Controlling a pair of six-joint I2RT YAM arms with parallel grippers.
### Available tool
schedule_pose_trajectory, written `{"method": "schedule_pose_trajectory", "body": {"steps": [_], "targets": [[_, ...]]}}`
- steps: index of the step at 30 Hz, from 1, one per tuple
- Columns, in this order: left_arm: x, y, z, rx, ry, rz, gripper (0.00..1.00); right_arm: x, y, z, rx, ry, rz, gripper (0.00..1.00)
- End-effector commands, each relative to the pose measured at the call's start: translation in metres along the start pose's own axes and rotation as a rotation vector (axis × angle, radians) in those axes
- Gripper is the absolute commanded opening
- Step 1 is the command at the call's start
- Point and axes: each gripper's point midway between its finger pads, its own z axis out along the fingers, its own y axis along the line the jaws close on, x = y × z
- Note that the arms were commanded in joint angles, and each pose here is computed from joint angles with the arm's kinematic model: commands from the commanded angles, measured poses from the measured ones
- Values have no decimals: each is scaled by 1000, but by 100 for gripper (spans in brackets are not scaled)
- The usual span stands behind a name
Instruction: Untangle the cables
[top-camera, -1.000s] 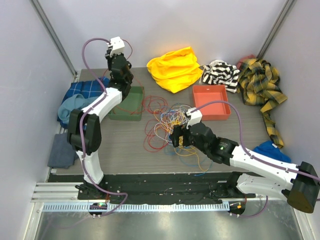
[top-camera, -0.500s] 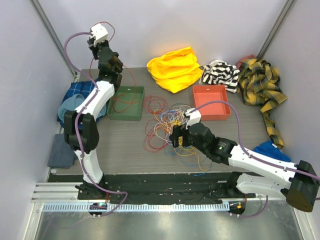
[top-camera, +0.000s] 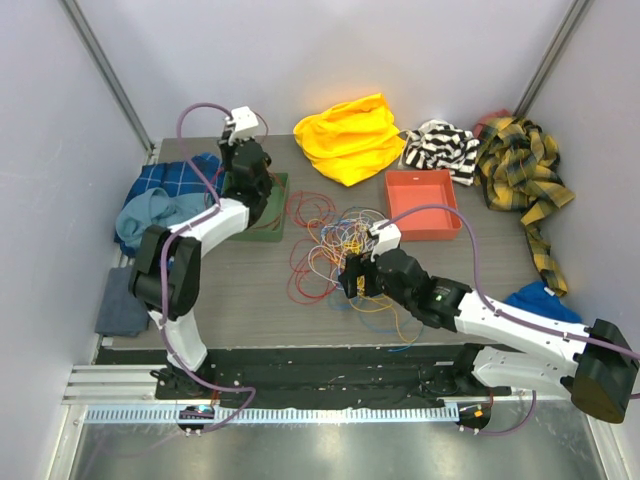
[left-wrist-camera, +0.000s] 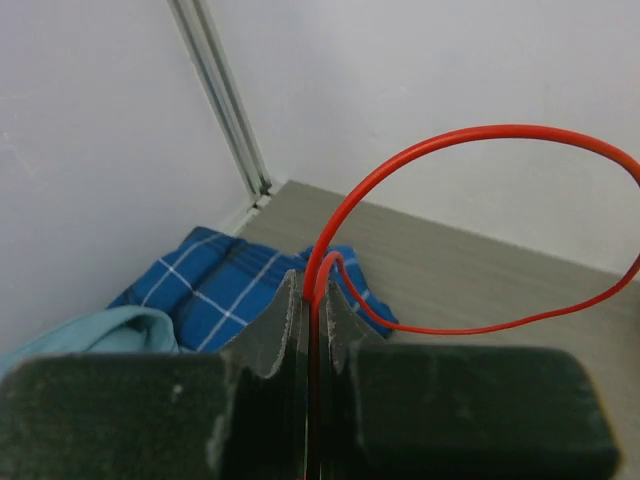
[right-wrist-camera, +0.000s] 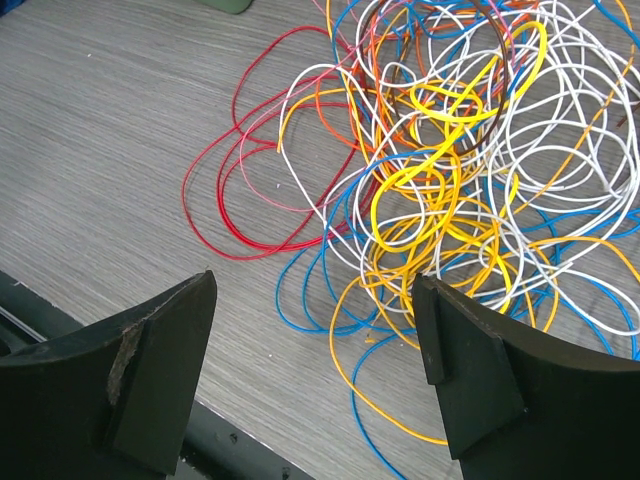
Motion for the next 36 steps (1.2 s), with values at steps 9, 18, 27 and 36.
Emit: {"method": "schedule_pose_trajectory", "body": {"steps": [9,18,27,36], "targets": [[-30,-7,-50,205,212,-146,0,-19,10,-8,-51,-78,55,87],[43,-16,-60,292,529,-203,0,-17,9,-11,-50,-78,74,87],[106,-40,-69,365,764,-188,0,-15,8,-8,-40,-72,77,87],[152,-33,-70,266,863,-59,0,-11,5,-6,-28,-66,67,87]]}}
